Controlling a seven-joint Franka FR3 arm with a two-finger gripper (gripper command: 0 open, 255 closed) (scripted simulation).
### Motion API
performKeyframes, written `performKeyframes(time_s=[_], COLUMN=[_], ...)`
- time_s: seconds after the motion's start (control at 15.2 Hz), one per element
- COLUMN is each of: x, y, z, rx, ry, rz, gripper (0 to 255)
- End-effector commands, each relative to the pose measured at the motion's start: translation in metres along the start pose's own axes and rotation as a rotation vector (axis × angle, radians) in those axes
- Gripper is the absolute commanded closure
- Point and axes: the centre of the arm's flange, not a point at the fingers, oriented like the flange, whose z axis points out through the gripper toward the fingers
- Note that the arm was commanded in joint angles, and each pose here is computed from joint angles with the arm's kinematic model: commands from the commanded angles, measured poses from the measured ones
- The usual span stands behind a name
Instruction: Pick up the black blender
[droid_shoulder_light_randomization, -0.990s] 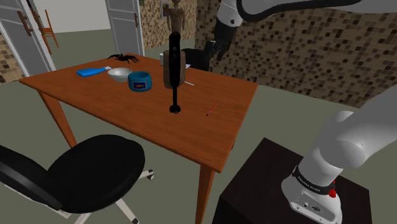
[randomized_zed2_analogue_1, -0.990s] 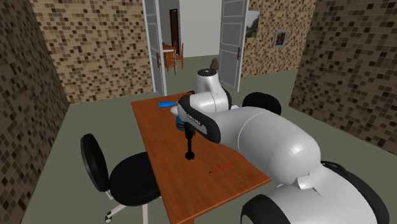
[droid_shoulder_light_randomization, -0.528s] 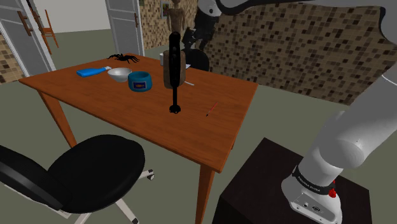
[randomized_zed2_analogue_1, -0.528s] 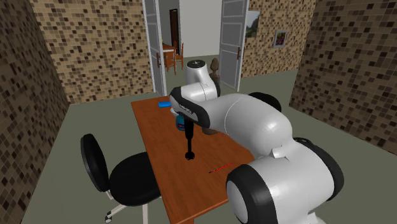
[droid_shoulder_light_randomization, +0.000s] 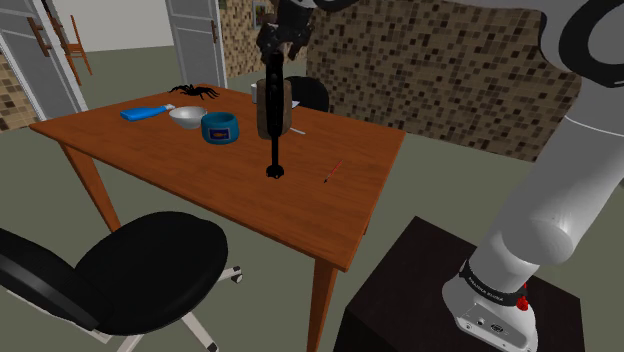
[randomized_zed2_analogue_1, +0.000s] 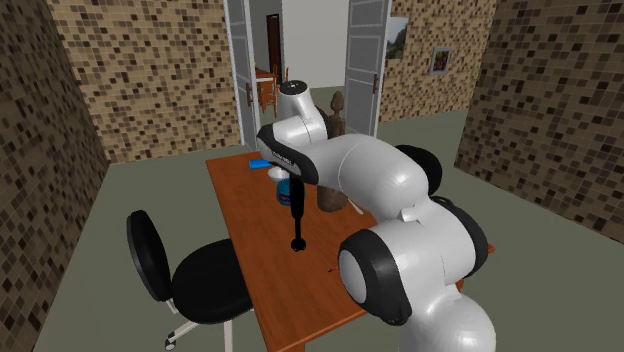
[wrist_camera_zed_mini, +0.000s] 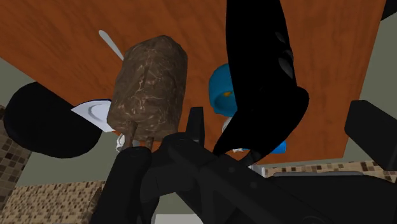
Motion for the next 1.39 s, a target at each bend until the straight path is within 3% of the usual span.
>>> performKeyframes(time_s=[0.0, 0.46, 0.53, 1.12, 1.32], x=[0.001, -0.014, -0.014, -0.014, -0.006], y=[-0.002, -0.004, -0.003, -0.004, -0.003], z=[0.006, 0.031, 0.031, 0.031, 0.018], rx=[-0.001, -0.001, -0.001, -0.001, -0.001], ry=[0.006, 0.006, 0.006, 0.006, 0.006], rz=[0.002, 0.002, 0.002, 0.002, 0.002], gripper=[0, 0, 255, 255, 255])
